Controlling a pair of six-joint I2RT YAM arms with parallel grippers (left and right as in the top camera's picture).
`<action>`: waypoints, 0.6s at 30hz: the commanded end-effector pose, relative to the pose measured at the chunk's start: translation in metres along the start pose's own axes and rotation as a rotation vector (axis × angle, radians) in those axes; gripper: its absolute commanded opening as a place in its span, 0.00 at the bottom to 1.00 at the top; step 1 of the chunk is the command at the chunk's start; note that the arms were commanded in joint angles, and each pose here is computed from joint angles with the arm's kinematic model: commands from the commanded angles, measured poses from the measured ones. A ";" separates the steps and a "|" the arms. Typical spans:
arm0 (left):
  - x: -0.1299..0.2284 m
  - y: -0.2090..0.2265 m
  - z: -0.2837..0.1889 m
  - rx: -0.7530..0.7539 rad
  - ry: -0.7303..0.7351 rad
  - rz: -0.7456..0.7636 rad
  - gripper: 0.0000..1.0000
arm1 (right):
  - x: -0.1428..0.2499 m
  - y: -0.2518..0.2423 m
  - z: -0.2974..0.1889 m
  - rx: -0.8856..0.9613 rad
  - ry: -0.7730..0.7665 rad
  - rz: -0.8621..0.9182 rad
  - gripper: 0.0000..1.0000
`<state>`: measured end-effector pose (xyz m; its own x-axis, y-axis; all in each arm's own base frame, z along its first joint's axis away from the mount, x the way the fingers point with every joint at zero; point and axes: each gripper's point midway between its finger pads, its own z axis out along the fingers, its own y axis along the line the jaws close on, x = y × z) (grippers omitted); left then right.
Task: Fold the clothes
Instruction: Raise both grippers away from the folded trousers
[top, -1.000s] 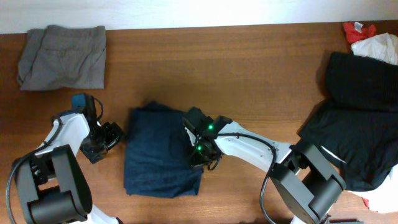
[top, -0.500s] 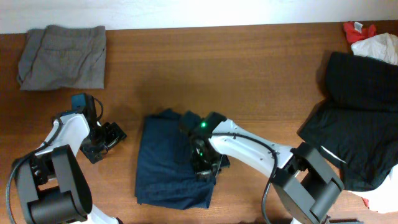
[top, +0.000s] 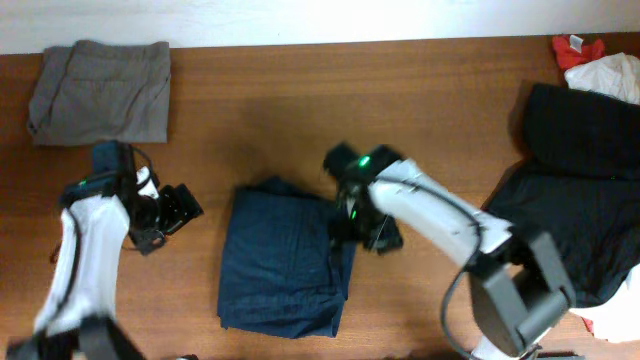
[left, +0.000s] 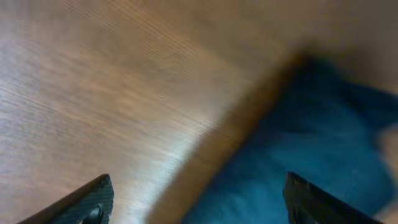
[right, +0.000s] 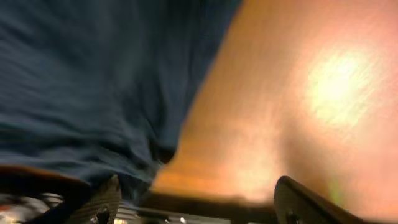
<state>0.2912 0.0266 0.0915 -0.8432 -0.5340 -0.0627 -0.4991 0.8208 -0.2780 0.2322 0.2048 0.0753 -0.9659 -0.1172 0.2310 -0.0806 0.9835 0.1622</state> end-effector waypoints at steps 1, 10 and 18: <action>0.011 -0.046 -0.030 0.197 -0.040 0.173 0.60 | -0.031 0.023 -0.040 -0.211 -0.137 -0.170 0.63; 0.029 -0.119 0.027 0.264 0.032 0.371 0.01 | -0.066 0.071 -0.015 -0.325 -0.262 -0.239 0.04; 0.040 -0.138 0.118 0.231 0.134 0.438 0.01 | -0.090 0.051 0.033 -0.169 -0.272 -0.152 0.04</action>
<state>0.3497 -0.1307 0.0437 -0.9824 -0.1028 -0.1560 -0.0189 0.8855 -0.4643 0.3021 0.2792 0.0571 -0.9698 -0.2257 -0.0927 -0.2439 0.8815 0.4043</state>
